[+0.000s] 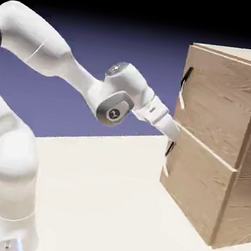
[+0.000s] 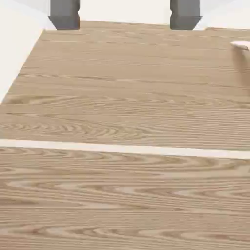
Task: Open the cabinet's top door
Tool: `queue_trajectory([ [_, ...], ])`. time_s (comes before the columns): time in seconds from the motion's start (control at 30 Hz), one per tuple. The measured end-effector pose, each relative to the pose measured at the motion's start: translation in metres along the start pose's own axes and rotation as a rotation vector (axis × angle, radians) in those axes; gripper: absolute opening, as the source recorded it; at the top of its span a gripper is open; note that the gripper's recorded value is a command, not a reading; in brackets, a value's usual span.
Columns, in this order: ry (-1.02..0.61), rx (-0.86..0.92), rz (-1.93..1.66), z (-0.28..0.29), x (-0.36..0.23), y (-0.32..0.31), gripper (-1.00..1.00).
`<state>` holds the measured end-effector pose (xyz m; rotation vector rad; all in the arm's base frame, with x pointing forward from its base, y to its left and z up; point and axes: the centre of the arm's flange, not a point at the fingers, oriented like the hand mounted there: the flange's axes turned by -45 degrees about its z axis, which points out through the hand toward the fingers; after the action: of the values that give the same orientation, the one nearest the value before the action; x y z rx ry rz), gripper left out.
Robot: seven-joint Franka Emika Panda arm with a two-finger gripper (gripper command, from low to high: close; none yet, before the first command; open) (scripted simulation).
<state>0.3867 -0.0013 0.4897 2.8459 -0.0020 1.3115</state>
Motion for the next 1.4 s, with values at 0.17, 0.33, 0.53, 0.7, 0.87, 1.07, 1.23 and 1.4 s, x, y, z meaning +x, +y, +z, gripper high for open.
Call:
queue_trajectory([
  [0.17, 0.123, -0.026, 0.08, -0.044, 0.034, 0.005, 0.0],
  [0.33, 0.243, -0.044, 0.141, -0.088, 0.06, 0.0, 0.0],
  [0.53, 0.38, -0.054, 0.185, -0.133, 0.08, -0.019, 0.0],
  [0.7, 0.484, -0.056, 0.198, -0.16, 0.089, -0.046, 0.0],
  [0.87, 0.573, -0.053, 0.191, -0.172, 0.093, -0.08, 0.0],
  [1.07, 0.656, -0.046, 0.161, -0.164, 0.092, -0.126, 0.0],
  [1.23, 0.702, -0.039, 0.125, -0.137, 0.087, -0.162, 0.0],
  [1.4, 0.726, -0.035, 0.086, -0.091, 0.078, -0.191, 0.0],
])
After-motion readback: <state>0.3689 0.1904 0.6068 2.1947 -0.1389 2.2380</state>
